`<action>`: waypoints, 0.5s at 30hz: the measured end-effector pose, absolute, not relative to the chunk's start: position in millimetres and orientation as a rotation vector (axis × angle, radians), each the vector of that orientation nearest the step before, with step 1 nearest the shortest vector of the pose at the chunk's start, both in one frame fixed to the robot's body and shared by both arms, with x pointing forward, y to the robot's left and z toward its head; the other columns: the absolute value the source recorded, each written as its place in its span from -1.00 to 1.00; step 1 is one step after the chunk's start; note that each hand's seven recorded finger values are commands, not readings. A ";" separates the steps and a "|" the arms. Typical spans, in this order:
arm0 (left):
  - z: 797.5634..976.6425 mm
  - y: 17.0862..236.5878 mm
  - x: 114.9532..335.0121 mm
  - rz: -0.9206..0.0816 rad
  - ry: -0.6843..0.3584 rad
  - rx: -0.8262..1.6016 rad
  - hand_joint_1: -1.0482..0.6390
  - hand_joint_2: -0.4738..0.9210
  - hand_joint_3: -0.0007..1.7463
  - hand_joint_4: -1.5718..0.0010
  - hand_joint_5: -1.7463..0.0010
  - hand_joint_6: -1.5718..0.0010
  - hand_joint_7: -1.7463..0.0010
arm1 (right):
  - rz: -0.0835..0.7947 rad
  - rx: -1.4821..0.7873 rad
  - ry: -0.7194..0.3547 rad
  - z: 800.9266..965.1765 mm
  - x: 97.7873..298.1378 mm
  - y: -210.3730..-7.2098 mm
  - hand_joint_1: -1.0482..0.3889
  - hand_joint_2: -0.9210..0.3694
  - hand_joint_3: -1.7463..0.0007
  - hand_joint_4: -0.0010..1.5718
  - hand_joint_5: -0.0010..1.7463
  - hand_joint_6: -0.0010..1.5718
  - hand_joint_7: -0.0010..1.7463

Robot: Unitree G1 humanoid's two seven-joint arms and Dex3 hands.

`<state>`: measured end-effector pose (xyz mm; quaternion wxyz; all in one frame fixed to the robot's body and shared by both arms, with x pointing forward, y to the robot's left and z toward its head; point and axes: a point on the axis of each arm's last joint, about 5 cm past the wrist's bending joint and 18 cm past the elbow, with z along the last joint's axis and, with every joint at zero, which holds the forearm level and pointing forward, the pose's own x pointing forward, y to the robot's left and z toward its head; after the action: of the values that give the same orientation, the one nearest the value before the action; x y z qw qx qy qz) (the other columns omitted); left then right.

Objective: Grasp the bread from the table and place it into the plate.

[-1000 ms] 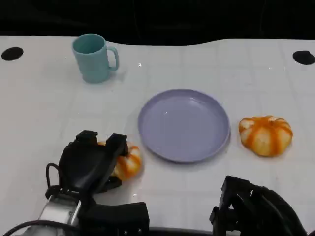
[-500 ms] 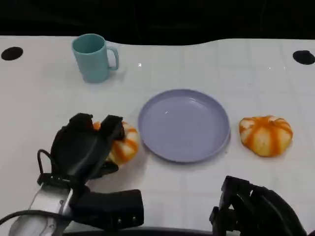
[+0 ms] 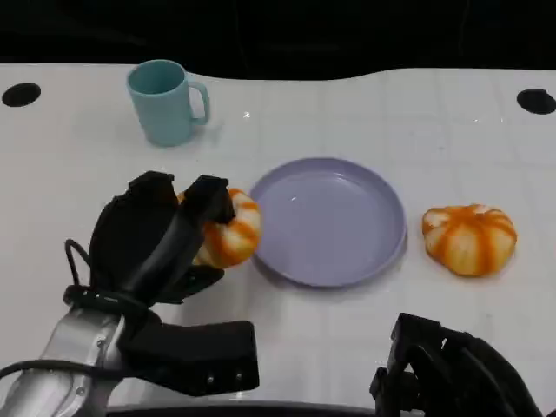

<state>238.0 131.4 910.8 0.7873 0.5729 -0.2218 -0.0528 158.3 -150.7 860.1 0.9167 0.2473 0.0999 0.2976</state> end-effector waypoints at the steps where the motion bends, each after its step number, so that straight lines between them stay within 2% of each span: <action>1: 912.8 129.9 239.4 -0.113 -0.486 1.231 0.08 0.20 0.27 -0.11 -1.00 0.15 -1.00 | 0.612 0.509 0.207 859.8 158.2 -150.7 -0.54 -1.00 0.73 0.10 0.84 -0.03 0.63; 8: 933.4 110.8 257.5 -0.148 -0.560 1.193 0.08 0.21 0.30 -0.16 -1.00 0.11 -1.00 | 0.613 0.508 0.211 859.2 157.6 -150.2 -0.55 -1.00 0.73 0.10 0.83 -0.03 0.63; 11: 935.9 101.1 265.2 -0.178 -0.580 1.182 0.07 0.25 0.33 -0.17 -1.00 0.12 -1.00 | 0.612 0.509 0.212 858.9 157.1 -150.3 -0.54 -1.00 0.73 0.11 0.82 -0.03 0.62; 15: 936.9 86.8 274.0 -0.241 -0.572 1.154 0.06 0.33 0.12 -0.18 -1.00 0.12 -1.00 | 0.612 0.508 0.211 858.7 156.6 -150.2 -0.54 -1.00 0.72 0.11 0.83 -0.03 0.62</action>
<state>274.0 86.8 936.9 0.7928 0.5367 -0.2662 -0.1120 156.6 -150.2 858.7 0.9165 0.2469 0.1025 0.2976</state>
